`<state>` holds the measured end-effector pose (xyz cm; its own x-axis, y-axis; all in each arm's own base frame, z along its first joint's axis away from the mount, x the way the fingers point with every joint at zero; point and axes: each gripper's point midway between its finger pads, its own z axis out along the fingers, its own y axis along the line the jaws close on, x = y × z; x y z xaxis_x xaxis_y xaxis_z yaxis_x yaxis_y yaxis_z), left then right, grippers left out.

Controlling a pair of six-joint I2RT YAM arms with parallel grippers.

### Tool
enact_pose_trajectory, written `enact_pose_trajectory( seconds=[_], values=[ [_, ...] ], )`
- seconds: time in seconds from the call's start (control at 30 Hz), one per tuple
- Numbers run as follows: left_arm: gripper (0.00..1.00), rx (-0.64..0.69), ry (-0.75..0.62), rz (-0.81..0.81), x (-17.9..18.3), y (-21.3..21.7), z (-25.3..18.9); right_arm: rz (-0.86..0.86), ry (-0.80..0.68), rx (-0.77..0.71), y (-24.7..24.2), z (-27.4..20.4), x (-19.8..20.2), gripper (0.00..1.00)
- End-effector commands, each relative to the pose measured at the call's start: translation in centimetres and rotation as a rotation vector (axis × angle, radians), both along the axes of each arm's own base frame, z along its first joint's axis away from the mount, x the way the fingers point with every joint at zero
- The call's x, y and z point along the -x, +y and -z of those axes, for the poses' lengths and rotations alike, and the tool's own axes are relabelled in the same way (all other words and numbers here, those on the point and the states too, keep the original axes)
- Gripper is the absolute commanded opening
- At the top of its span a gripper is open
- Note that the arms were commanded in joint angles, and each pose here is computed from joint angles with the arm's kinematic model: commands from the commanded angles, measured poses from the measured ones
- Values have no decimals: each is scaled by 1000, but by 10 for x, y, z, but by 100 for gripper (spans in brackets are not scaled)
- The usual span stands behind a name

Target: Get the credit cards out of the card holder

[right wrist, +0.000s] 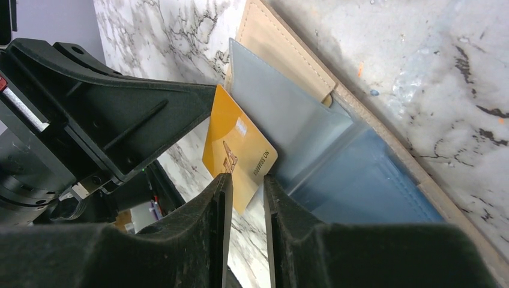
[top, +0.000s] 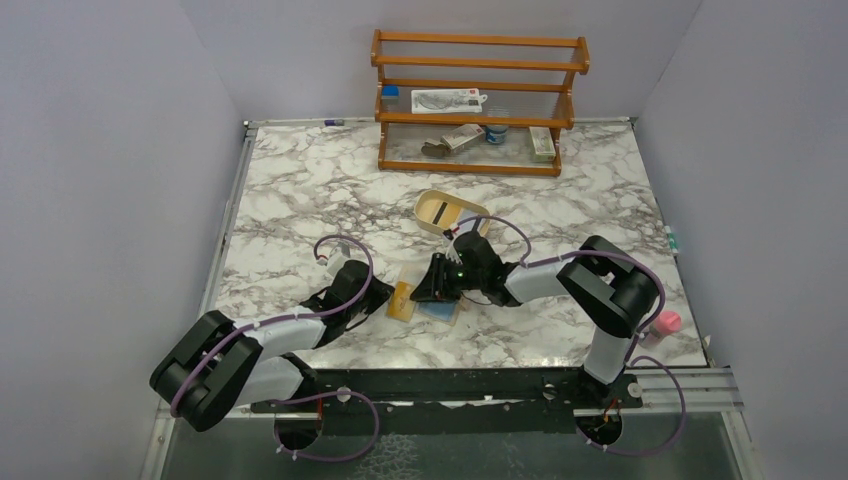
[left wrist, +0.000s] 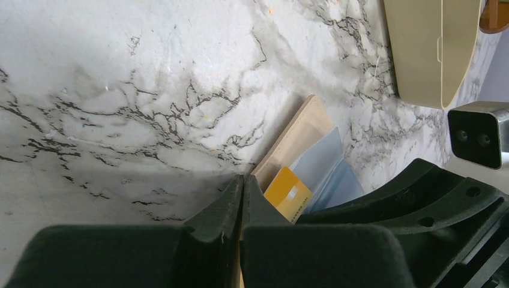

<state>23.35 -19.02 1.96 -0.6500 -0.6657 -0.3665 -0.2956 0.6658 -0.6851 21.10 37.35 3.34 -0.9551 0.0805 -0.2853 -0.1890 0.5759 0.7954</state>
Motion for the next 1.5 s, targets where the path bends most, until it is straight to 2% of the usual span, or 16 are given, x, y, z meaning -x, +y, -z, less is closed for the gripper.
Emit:
enact_pose_trajectory(
  seconds=[0.0,0.53,1.1,1.2,1.33,1.47],
  values=[
    [0,-85,126,43,27,10,31,5,-38,-85,12,-19,-4,29],
    [0,-95,138,47,28,9,36,77,-69,-161,11,-38,-12,23],
    [0,-99,137,53,24,4,35,87,-94,-205,16,-47,-17,22],
    [0,-101,138,52,24,4,36,83,-86,-194,17,-44,-17,22],
    [0,-102,140,53,24,4,36,67,-67,-168,17,-36,-14,29],
    [0,-103,142,54,24,4,37,57,-49,-141,15,-29,-11,30]
  ],
)
